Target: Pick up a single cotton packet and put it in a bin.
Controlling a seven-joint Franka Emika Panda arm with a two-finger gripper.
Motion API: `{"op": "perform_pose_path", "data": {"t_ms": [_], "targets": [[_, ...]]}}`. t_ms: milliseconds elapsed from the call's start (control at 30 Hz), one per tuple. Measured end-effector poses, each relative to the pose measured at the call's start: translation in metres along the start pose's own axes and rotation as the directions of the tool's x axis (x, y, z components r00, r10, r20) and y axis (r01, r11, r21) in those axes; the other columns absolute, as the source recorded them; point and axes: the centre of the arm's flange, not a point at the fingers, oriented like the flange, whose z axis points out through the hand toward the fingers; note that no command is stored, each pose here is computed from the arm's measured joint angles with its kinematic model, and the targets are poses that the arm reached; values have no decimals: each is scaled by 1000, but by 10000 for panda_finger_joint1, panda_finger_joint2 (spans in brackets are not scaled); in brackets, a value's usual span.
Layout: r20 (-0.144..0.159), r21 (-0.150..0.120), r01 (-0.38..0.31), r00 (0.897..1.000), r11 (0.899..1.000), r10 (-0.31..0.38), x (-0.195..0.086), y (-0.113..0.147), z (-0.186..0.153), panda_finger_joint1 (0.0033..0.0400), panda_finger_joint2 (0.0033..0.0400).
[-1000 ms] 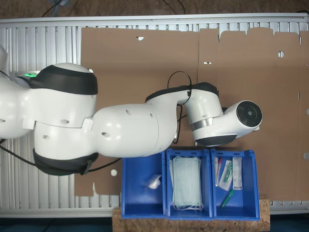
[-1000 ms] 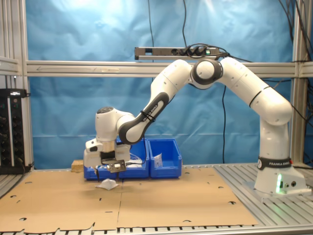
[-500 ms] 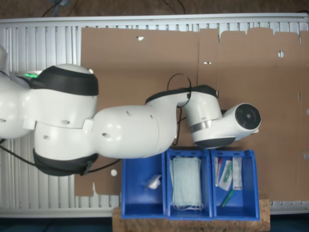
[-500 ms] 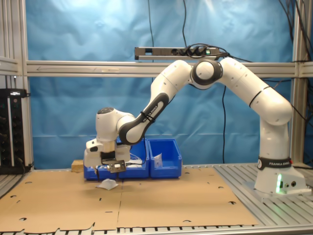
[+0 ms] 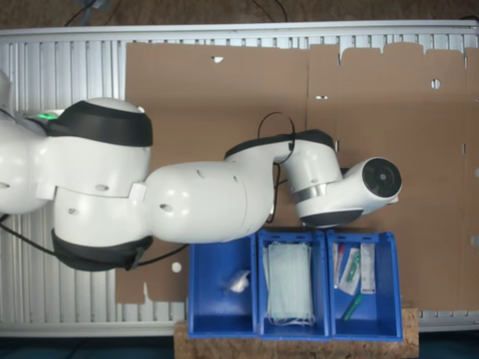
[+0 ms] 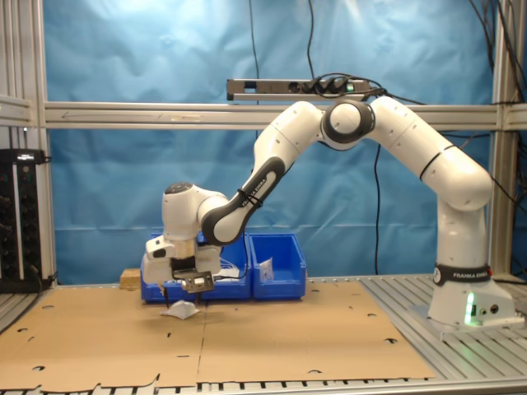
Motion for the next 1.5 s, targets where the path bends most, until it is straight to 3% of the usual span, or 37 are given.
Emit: {"op": "perform_pose_path", "data": {"t_ms": [300,1500], "targets": [[3,13,8,1000,1000,-8,1,-6,6,400,400],[-5,4,19,1000,1000,-19,9,-9,3,400,400]]}}
